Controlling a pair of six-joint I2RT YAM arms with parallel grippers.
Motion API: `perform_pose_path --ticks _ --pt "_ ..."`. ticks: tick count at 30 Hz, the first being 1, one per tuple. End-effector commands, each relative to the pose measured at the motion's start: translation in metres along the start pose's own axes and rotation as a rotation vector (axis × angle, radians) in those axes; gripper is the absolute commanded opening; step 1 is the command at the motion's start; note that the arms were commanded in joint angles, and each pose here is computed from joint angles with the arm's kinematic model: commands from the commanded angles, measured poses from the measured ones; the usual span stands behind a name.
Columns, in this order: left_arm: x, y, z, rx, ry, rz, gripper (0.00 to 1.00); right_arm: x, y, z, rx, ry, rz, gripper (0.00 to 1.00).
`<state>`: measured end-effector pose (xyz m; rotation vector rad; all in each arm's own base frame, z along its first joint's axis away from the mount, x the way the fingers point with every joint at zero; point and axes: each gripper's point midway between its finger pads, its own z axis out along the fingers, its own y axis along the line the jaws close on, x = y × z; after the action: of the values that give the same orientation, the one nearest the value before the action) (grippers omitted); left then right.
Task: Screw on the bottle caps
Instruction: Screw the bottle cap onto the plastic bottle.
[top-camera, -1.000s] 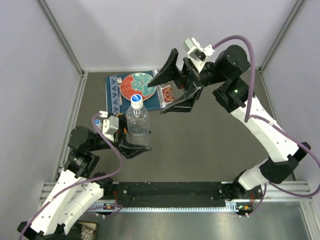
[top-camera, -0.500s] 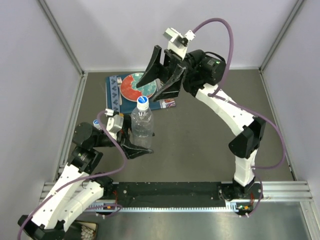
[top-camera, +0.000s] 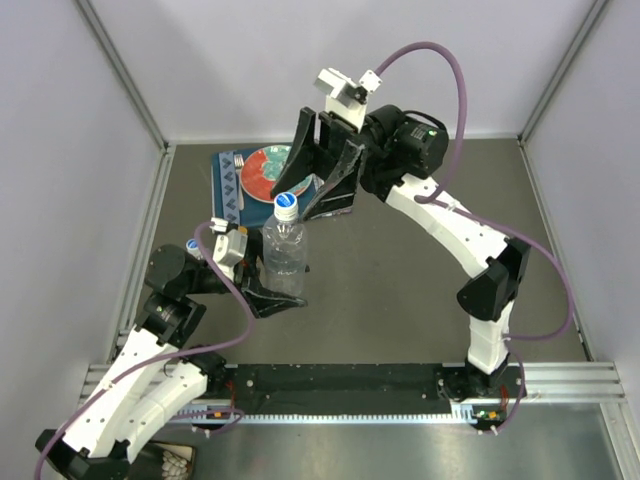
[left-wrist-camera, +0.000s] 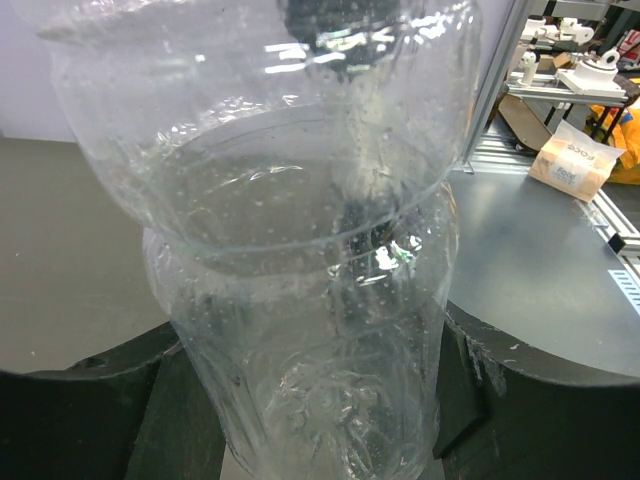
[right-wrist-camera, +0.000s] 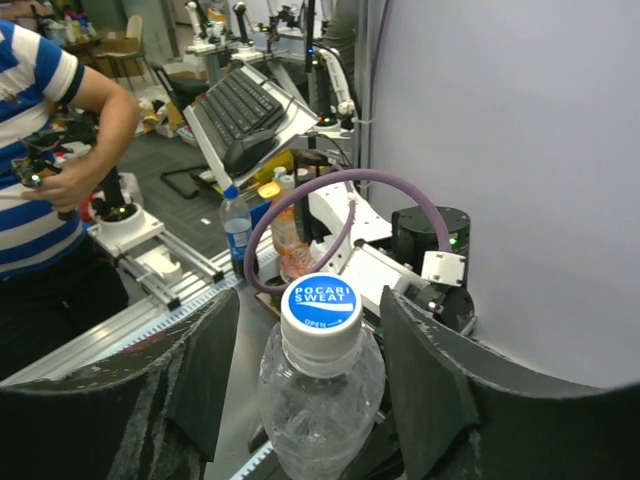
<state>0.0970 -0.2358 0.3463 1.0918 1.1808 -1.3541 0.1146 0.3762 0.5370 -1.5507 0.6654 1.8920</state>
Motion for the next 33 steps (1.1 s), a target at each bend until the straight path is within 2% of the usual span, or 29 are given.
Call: perform_pose_path --ticks 1,10,13,14,18,22,26,28,29,30,33 --pt "-0.015 -0.001 0.001 0.002 -0.033 0.066 0.0 -0.015 0.024 0.013 -0.042 0.01 -0.067 0.56" --pt "-0.016 0.0 0.001 -0.016 -0.041 0.073 0.0 -0.012 0.021 0.013 -0.047 -0.005 -0.042 0.36" --pt "-0.017 0.0 0.0 -0.02 -0.044 0.075 0.0 -0.01 0.019 0.013 -0.047 -0.008 -0.025 0.26" --pt "-0.018 0.001 0.0 -0.025 -0.047 0.078 0.0 -0.008 0.017 0.013 -0.047 -0.009 -0.019 0.18" --pt "-0.022 0.003 0.0 -0.048 -0.059 0.09 0.0 -0.004 0.012 0.012 -0.043 -0.016 0.016 0.01" --pt "-0.033 0.012 -0.001 -0.107 -0.083 0.129 0.0 0.005 0.0 0.011 -0.017 -0.011 0.086 0.0" --pt "-0.043 0.036 -0.007 -0.258 -0.1 0.174 0.0 0.015 -0.013 0.01 0.041 -0.023 0.153 0.0" --pt "-0.048 0.042 -0.01 -0.299 -0.105 0.195 0.0 0.031 -0.036 0.006 0.14 -0.035 0.203 0.0" --pt "-0.049 0.046 -0.011 -0.326 -0.106 0.204 0.0 0.024 -0.031 0.006 0.187 -0.04 0.175 0.0" --pt "-0.051 0.052 -0.014 -0.365 -0.107 0.206 0.0 0.042 -0.055 -0.001 0.332 -0.02 0.204 0.0" --pt "-0.058 0.062 -0.019 -0.436 -0.12 0.22 0.0 0.05 -0.067 -0.009 0.495 0.008 0.138 0.0"
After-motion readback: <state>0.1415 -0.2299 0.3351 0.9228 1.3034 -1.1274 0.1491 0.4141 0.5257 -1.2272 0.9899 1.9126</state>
